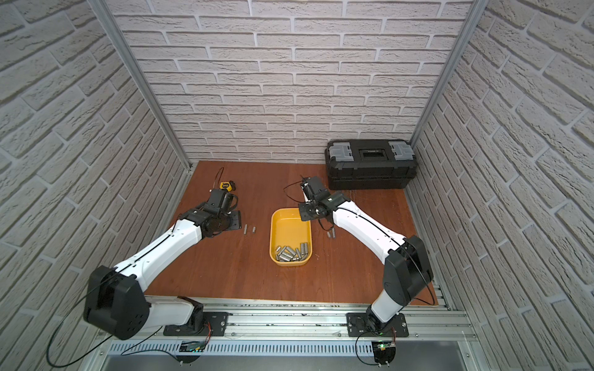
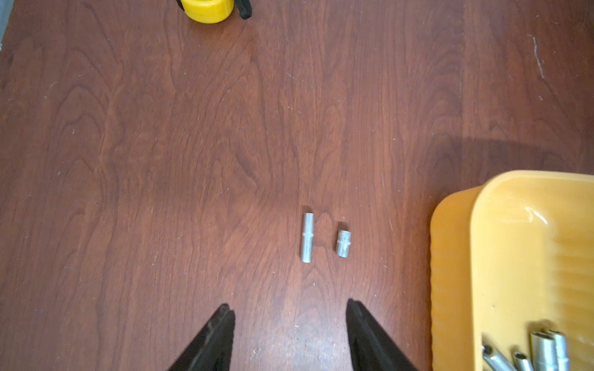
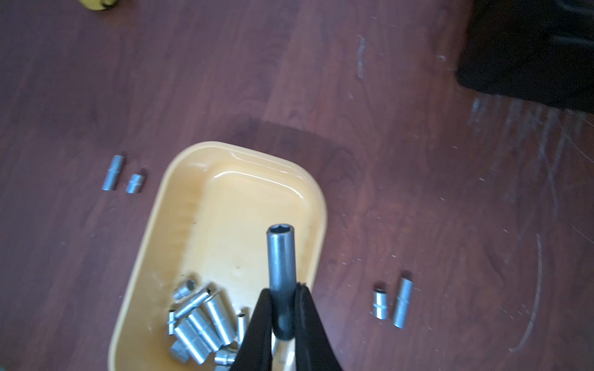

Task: Take out the socket from the storage box
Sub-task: Pick up the socket head from the storage box, then place the socket head at the center of the board.

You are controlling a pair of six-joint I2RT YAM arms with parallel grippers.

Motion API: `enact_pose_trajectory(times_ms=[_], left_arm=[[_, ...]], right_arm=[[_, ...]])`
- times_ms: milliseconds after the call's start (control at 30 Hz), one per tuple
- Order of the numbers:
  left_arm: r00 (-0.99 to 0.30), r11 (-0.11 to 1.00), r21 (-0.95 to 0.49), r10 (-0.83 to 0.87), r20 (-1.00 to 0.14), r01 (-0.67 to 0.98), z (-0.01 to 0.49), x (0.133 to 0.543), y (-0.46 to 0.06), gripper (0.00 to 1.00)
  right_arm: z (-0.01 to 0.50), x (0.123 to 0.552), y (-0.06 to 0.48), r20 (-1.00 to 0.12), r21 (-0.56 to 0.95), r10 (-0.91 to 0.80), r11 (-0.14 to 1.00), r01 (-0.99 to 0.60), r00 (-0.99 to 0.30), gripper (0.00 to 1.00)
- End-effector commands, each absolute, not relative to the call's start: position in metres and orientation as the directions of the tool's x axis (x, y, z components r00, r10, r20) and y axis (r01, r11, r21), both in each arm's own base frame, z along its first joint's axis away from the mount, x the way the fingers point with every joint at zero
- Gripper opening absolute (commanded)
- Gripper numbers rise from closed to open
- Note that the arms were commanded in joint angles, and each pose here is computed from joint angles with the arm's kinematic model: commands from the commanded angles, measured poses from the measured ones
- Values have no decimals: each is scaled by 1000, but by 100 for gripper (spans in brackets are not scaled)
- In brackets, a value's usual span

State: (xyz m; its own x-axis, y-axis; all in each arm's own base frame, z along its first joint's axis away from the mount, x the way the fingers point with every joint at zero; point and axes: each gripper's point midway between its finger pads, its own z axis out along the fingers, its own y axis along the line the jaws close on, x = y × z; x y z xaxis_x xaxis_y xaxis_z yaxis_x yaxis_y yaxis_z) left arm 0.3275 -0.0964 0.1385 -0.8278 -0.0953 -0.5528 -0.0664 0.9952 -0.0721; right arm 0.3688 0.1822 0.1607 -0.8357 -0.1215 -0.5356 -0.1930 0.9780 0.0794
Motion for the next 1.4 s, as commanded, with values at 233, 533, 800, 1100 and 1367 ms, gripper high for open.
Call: enact_pose_trajectory(times_ms=[233, 533, 800, 1100, 1367], left_arm=[[-817, 995, -96, -79, -571, -29, 144, 340, -116, 60], [-820, 995, -95, -67, -569, -15, 145, 341, -121, 60], [-822, 996, -93, -58, -566, -6, 145, 341, -125, 60], [-825, 996, -90, -51, -563, 0, 144, 341, -127, 60], [-826, 996, -85, -40, -563, 10, 145, 341, -128, 61]], right_arm=[[93, 343, 88, -399, 25, 44, 999, 38, -916, 7], [45, 335, 70, -312, 17, 113, 993, 114, -943, 7], [21, 332, 67, -262, 17, 129, 991, 129, -956, 7], [8, 327, 67, -225, 17, 130, 991, 129, -966, 13], [16, 328, 65, -237, 14, 126, 992, 126, -963, 19]])
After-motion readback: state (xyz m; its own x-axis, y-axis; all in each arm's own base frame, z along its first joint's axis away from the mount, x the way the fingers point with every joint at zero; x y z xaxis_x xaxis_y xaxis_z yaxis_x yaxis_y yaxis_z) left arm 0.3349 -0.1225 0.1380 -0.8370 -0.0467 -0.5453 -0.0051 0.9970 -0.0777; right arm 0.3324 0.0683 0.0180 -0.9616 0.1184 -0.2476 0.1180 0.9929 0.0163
